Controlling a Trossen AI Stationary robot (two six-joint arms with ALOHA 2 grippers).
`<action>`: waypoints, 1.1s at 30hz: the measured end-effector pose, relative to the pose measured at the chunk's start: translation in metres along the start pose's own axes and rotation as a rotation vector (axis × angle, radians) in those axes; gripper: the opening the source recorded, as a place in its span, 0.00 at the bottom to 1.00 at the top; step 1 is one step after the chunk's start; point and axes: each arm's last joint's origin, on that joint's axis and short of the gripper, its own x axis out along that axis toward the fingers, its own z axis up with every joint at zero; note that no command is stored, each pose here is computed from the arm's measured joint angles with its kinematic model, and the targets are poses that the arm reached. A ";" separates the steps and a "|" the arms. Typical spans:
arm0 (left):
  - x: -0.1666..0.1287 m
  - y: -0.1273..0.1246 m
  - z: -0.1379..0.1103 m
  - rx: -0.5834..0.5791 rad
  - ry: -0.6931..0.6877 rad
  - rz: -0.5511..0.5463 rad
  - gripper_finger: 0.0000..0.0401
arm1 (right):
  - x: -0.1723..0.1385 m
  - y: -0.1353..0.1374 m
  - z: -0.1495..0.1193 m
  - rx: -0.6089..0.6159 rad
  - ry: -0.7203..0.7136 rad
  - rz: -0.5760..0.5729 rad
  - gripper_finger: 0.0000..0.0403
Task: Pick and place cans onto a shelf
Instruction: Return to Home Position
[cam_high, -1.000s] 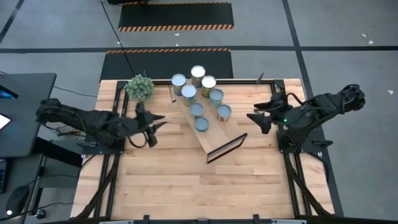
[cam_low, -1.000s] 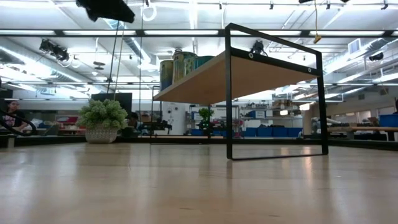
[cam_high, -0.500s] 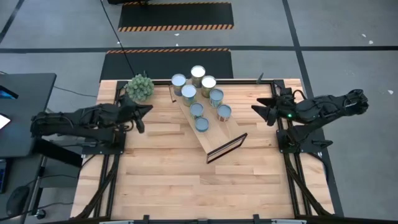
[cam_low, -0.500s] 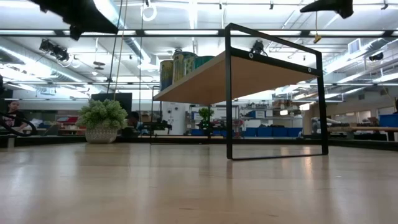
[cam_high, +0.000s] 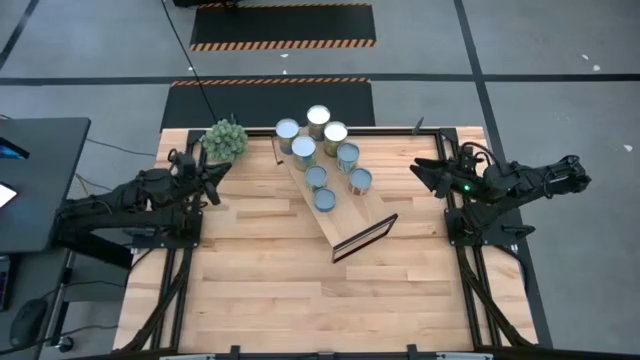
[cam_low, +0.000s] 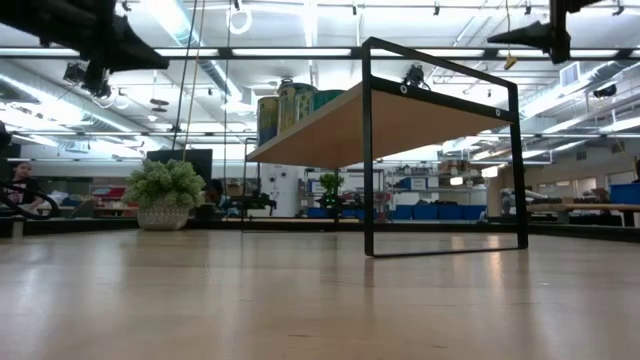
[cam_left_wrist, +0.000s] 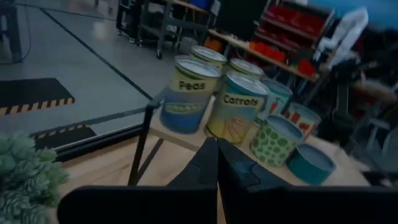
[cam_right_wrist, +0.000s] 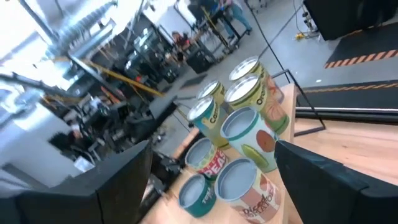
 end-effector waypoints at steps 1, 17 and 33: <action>-0.001 0.002 -0.002 -0.021 -0.011 0.003 0.01 | -0.001 -0.003 -0.001 0.010 -0.012 0.001 0.86; -0.009 0.023 -0.026 -0.285 -0.218 -0.011 0.01 | -0.008 -0.040 -0.023 0.134 -0.159 0.060 0.86; 0.013 0.028 -0.063 -0.401 -0.264 -0.040 0.01 | 0.000 -0.062 -0.055 0.217 -0.253 0.086 0.86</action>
